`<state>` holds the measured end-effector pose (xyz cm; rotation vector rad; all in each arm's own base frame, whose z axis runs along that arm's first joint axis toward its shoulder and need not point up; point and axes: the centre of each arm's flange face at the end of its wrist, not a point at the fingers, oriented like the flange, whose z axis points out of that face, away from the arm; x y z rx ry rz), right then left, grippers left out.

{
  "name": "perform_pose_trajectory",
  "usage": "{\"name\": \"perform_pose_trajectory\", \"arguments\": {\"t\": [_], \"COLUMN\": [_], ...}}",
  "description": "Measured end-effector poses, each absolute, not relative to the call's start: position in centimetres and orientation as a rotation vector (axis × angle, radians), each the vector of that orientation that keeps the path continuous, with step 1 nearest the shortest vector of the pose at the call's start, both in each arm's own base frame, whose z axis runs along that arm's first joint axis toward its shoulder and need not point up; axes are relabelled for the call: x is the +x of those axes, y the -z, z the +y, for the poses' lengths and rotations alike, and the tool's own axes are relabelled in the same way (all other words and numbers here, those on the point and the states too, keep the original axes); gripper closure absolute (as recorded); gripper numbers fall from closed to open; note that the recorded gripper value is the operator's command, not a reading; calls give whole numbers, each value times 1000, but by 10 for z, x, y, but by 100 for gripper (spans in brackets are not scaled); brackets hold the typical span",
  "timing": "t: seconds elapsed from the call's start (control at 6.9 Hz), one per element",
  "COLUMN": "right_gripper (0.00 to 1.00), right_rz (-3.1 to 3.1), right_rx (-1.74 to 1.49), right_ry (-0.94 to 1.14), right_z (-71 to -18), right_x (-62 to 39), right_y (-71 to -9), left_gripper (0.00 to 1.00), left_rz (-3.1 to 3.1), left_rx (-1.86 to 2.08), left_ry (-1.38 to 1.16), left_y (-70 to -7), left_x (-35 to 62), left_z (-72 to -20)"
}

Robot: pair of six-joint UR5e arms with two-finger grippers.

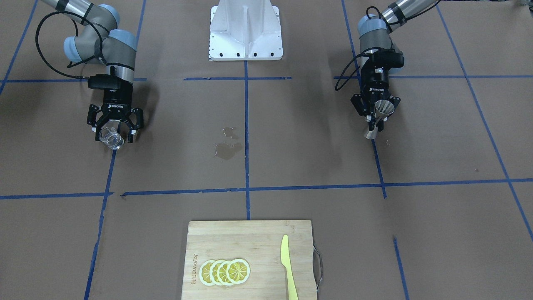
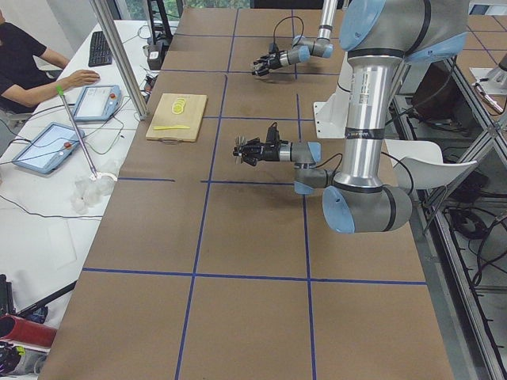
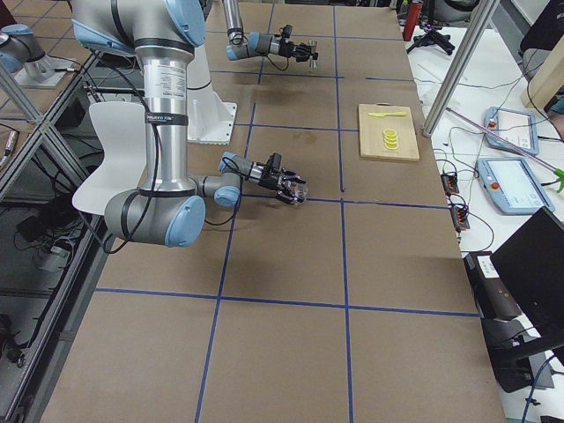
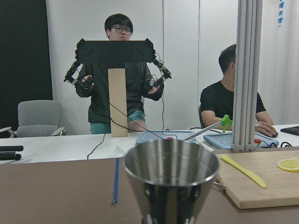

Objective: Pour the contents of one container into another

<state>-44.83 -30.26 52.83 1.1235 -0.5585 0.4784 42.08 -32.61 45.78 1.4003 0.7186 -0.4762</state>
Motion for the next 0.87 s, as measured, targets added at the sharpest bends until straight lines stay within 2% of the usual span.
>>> {"name": "perform_pose_trajectory", "arguments": {"t": [0.73, 0.87], "right_gripper": [15, 24], "right_rz": [-557, -556], "right_rx": [1115, 1113], "right_ry": [-475, -474], "right_z": [-304, -304], "right_x": [-449, -449], "right_y": [-531, -532], "left_gripper": [100, 100], "left_rz": [718, 718], "left_rx": [1400, 1400], "left_ry": [476, 476], "left_y": [-458, -458], "left_x": [421, 421], "left_z": [-326, -326]}}
